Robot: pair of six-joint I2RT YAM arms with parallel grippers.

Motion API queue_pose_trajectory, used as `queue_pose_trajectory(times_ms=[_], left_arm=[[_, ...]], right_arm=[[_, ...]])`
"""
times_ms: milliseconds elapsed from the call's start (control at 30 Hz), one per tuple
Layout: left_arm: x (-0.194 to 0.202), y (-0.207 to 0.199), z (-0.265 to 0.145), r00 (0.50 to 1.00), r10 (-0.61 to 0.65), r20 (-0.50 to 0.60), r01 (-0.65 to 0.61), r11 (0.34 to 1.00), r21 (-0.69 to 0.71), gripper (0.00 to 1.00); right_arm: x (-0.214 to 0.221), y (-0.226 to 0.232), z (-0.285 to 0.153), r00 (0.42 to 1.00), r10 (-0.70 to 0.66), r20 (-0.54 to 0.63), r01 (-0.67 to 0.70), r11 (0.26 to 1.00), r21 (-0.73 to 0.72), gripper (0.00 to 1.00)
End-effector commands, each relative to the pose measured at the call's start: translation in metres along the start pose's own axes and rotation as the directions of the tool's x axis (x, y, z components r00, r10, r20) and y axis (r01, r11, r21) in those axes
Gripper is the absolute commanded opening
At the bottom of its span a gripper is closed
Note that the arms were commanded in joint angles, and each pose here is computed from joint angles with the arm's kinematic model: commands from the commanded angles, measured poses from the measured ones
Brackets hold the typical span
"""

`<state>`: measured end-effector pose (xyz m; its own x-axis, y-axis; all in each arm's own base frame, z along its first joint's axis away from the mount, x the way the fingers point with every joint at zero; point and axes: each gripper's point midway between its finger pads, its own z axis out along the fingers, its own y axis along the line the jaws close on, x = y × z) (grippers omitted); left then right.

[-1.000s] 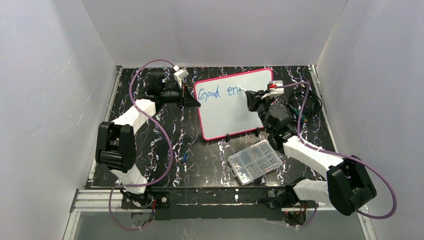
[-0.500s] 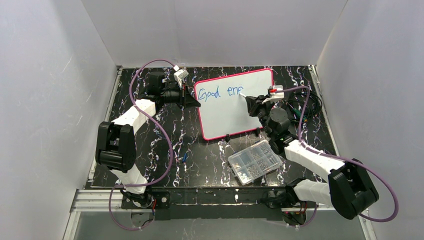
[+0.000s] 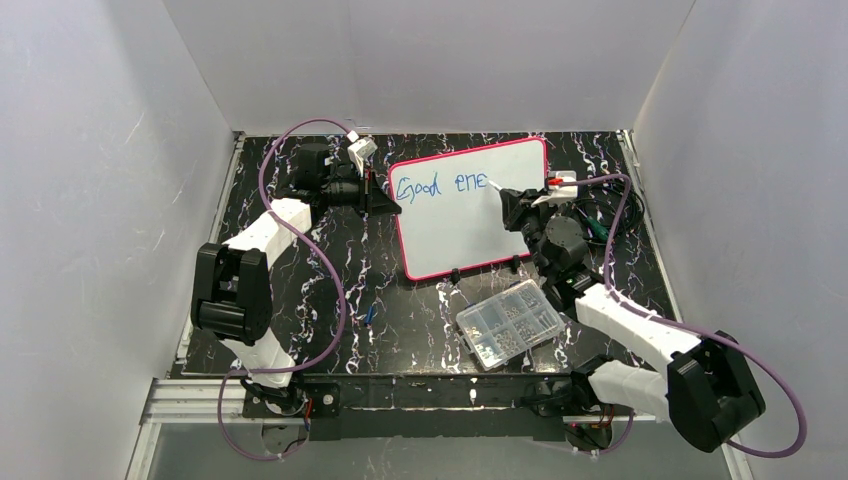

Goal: Write a sentence on the whiteboard

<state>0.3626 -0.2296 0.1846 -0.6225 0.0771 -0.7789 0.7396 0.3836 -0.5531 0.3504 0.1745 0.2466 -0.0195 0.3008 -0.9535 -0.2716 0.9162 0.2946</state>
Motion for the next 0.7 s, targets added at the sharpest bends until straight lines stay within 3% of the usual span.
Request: queue_pose_trajectory(times_ms=[0, 667], left_arm=[[-0.022, -0.025, -0.011, 0.996, 0.081, 0.042, -0.082, 0.996, 0.040, 0.00], [-0.023, -0.026, -0.011, 0.996, 0.084, 0.044, -0.086, 0.996, 0.040, 0.00]], right_arm=[[-0.044, 0.010, 0.008, 0.993, 0.004, 0.120, -0.002, 1.000, -0.018, 0.01], [-0.038, -0.003, 0.019, 0.993, -0.032, 0.111, 0.025, 0.998, 0.061, 0.01]])
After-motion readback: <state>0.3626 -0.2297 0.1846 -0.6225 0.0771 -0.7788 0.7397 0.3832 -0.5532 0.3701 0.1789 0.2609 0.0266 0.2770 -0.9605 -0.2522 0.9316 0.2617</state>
